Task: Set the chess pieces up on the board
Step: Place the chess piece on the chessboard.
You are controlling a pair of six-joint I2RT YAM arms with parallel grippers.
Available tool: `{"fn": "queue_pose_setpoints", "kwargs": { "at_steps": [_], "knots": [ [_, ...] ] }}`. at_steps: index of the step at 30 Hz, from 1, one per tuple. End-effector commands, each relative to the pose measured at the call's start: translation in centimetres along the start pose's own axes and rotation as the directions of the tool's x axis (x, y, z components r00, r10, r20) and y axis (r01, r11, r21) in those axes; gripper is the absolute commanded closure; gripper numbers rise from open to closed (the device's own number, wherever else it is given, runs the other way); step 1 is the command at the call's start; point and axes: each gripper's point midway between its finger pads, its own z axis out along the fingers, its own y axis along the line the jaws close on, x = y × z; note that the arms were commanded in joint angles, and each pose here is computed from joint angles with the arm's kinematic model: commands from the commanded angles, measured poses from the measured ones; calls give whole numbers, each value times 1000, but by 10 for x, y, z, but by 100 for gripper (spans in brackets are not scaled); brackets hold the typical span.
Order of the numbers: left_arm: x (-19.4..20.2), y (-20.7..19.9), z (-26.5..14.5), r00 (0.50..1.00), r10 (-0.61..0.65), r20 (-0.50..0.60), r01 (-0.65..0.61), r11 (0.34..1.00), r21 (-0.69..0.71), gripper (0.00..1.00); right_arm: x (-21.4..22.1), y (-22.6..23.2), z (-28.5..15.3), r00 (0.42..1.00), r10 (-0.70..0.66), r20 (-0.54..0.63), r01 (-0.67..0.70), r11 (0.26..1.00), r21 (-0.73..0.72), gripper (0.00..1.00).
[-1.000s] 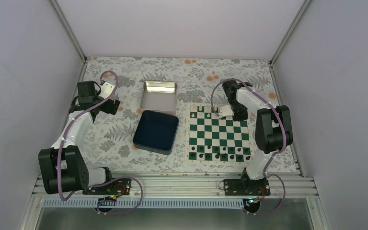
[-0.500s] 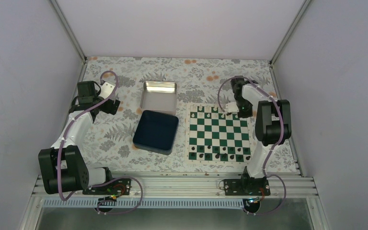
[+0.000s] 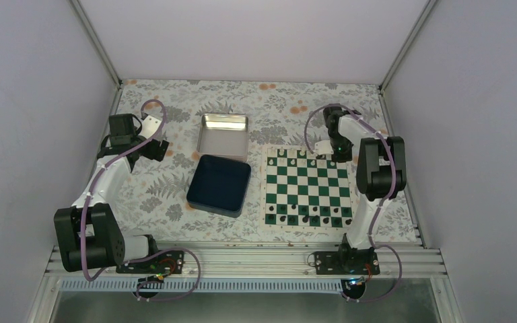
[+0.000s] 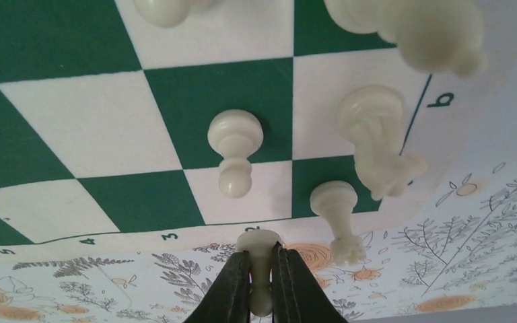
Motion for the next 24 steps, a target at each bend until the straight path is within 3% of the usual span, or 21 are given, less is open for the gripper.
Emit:
{"fn": "queue_pose_setpoints", "kwargs": {
  "at_steps": [1,24],
  "knots": [
    [-4,4,-1,1000,-13,8,13,1000,-3,1,-3,0,1,1000,-6,16,6,1000,-20,93],
    [-6,4,-3,1000,-14,7,14,1000,-3,1,-2,10,18,1000,3,-1,-3,997,-76,92]
  ]
}}
